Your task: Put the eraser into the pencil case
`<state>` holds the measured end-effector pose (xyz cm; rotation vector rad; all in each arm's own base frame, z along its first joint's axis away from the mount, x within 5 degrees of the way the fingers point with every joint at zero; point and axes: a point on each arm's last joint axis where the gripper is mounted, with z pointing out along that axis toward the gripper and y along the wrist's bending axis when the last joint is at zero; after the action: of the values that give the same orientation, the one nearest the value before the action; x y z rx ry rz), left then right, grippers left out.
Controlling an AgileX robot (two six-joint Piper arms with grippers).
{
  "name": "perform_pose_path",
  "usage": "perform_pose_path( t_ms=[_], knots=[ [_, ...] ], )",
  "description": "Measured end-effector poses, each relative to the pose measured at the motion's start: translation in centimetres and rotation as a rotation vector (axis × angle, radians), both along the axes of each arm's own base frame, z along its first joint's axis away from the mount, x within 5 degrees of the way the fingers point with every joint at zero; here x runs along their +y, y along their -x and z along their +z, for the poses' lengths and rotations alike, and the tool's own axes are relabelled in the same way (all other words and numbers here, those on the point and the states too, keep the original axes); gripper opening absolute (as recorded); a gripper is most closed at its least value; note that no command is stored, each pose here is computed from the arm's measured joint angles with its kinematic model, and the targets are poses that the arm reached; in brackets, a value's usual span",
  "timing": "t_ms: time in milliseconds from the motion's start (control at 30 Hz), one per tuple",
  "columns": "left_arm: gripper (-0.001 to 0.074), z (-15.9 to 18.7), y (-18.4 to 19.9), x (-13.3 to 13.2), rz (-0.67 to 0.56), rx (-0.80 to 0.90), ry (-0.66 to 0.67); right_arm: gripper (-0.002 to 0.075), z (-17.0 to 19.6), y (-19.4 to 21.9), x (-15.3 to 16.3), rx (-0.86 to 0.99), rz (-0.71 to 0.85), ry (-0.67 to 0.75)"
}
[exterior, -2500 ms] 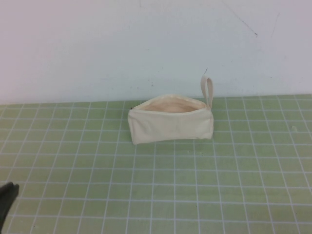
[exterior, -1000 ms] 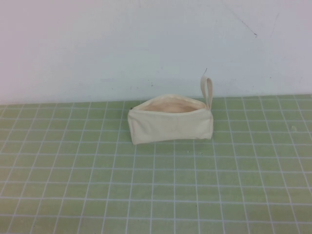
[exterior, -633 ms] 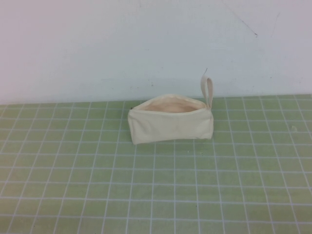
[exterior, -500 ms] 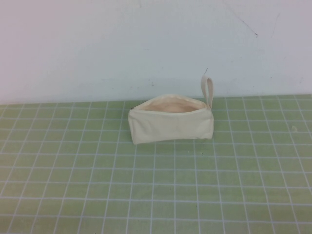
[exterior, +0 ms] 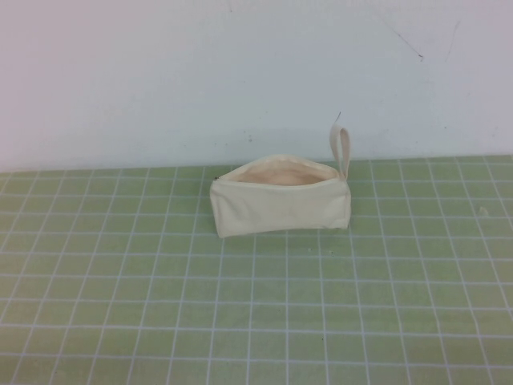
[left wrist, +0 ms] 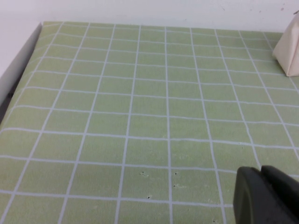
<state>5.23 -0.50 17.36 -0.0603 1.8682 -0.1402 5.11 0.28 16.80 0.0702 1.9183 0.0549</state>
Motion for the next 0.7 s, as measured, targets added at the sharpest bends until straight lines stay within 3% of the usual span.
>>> perform_pose_path(
  t_ms=[400, 700],
  knots=[
    [-0.0001, 0.00, 0.00, 0.00, 0.001, 0.000, 0.002, -0.0001, 0.00, 0.00, 0.00, 0.000, 0.001, 0.002],
    [-0.0001, 0.00, 0.00, 0.00, 0.001, 0.000, 0.004, -0.0001, 0.00, 0.00, -0.03, 0.000, 0.041, 0.121]
  ],
)
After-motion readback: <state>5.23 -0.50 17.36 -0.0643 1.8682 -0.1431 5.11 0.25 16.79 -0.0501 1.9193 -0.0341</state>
